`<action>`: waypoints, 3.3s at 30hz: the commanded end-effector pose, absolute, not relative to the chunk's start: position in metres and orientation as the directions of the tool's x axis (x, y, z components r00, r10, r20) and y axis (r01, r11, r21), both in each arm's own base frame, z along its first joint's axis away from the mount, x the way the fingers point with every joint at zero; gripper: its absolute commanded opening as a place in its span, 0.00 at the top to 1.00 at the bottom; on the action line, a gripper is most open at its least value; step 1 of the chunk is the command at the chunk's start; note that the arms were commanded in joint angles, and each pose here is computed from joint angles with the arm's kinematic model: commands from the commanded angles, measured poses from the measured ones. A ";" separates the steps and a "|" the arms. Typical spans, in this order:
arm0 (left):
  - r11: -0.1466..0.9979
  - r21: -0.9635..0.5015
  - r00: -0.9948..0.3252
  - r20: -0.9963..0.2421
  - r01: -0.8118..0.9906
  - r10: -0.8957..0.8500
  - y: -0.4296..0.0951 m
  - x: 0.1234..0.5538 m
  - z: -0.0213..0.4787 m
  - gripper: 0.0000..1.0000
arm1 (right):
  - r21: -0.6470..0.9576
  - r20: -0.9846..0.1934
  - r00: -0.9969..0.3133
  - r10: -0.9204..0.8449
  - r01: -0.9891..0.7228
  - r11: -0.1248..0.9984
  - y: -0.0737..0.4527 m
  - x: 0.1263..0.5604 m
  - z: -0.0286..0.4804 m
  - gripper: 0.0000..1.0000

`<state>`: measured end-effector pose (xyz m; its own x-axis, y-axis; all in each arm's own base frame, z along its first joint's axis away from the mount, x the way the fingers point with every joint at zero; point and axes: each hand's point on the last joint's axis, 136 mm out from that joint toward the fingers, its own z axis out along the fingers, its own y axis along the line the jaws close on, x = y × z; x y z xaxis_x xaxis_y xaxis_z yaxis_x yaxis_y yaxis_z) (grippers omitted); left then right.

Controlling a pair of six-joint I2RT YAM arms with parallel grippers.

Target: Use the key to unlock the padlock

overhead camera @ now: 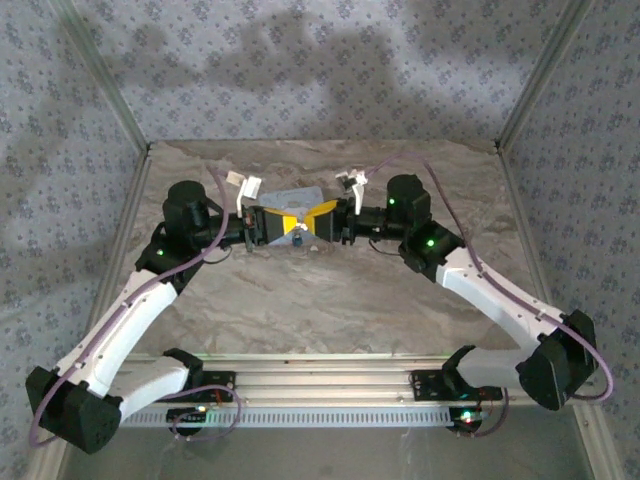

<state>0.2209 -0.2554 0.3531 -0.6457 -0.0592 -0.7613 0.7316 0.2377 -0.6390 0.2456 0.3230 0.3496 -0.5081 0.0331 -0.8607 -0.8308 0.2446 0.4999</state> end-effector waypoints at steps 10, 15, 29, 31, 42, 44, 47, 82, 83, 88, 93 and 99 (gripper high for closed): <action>0.288 -0.477 -0.538 -0.820 0.830 0.194 -0.255 0.214 0.345 1.00 | 0.424 -0.887 -0.459 -0.048 -0.852 0.308 0.281 0.223 0.359 0.48; 0.214 -0.496 -0.540 -0.784 0.842 0.306 -0.259 0.203 0.337 1.00 | 0.413 -0.884 -0.454 -0.109 -0.869 0.273 0.288 0.213 0.354 0.47; 0.107 -0.522 -0.525 -0.780 0.846 0.342 -0.264 0.191 0.339 1.00 | 0.366 -0.855 -0.434 -0.283 -0.893 0.262 0.311 0.208 0.338 0.47; 0.108 -0.534 -0.535 -0.770 0.839 0.348 -0.264 0.191 0.337 1.00 | 0.369 -0.853 -0.431 -0.294 -0.897 0.243 0.314 0.205 0.338 0.48; 0.075 -0.572 -0.558 -0.748 0.816 0.360 -0.268 0.192 0.335 1.00 | 0.382 -0.825 -0.437 -0.358 -0.899 0.216 0.323 0.201 0.317 0.48; 0.077 -0.574 -0.559 -0.746 0.815 0.363 -0.268 0.193 0.334 1.00 | 0.387 -0.821 -0.440 -0.363 -0.897 0.213 0.324 0.202 0.315 0.48; 0.076 -0.572 -0.557 -0.747 0.816 0.363 -0.268 0.193 0.334 1.00 | 0.402 -0.814 -0.447 -0.372 -0.894 0.197 0.327 0.201 0.312 0.51; 0.252 -0.686 -0.645 -0.728 0.683 -0.233 -0.236 0.261 0.350 0.56 | 0.633 -0.765 -0.644 0.002 -0.751 0.185 0.338 0.247 0.314 1.00; 0.244 -0.691 -0.648 -0.723 0.681 -0.239 -0.236 0.261 0.350 0.56 | 0.633 -0.766 -0.643 0.008 -0.752 0.181 0.338 0.247 0.315 1.00; 0.216 -0.704 -0.666 -0.711 0.677 -0.227 -0.243 0.258 0.347 0.57 | 0.630 -0.771 -0.636 0.021 -0.758 0.172 0.339 0.244 0.322 1.00; 0.204 -0.701 -0.673 -0.713 0.683 -0.195 -0.253 0.252 0.343 0.56 | 0.624 -0.776 -0.630 0.022 -0.763 0.166 0.340 0.240 0.324 1.00; 0.179 -0.698 -0.682 -0.716 0.694 -0.150 -0.265 0.244 0.339 0.58 | 0.622 -0.779 -0.627 0.017 -0.768 0.154 0.341 0.235 0.326 1.00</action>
